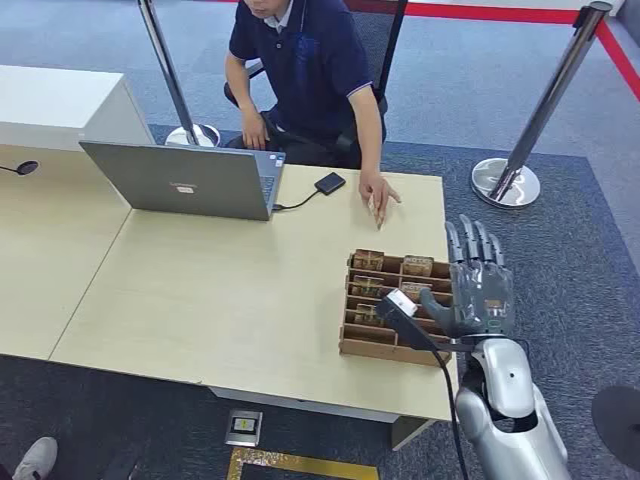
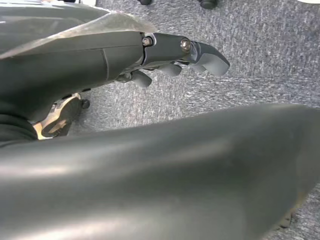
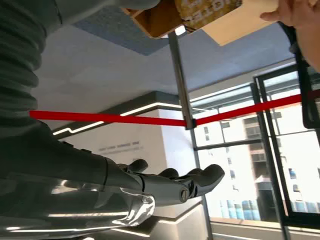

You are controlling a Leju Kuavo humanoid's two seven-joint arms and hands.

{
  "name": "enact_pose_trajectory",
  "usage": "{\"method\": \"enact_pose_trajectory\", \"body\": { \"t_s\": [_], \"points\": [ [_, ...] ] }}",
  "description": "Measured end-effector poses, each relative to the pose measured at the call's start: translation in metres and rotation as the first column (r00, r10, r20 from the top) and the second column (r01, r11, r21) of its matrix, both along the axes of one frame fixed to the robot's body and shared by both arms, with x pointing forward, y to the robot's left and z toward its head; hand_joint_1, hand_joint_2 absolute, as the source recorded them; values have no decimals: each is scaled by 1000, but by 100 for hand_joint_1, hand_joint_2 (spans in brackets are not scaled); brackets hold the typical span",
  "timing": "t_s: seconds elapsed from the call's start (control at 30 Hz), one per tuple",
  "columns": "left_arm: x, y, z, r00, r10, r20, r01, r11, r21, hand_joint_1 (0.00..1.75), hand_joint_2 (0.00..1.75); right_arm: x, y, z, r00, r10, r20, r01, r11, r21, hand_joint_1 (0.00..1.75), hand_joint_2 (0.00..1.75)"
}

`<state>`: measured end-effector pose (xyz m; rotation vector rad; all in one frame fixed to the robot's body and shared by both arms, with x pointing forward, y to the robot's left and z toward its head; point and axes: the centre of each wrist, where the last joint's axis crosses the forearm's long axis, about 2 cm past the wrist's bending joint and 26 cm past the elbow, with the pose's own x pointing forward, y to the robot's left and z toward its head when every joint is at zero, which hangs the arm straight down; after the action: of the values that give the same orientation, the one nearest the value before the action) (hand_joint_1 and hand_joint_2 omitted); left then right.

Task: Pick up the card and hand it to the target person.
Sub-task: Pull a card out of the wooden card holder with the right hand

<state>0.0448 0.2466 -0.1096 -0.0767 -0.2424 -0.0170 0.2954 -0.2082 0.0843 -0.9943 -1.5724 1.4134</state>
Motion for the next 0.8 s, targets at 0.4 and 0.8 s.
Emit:
{"method": "enact_pose_trajectory", "body": {
  "t_s": [0.4, 0.8],
  "points": [
    [0, 0, 0, 1000, 6, -1, -6, 1000, -1, 0, 0, 5, -2, -4, 997, -10, -71, 14, 999, 49, 121, 175],
    [0, 0, 0, 1000, 6, -1, -6, 1000, 3, 0, 0, 0, -4, -15, 992, -22, -122, 30, 998, 62, 121, 175]
  ]
}}
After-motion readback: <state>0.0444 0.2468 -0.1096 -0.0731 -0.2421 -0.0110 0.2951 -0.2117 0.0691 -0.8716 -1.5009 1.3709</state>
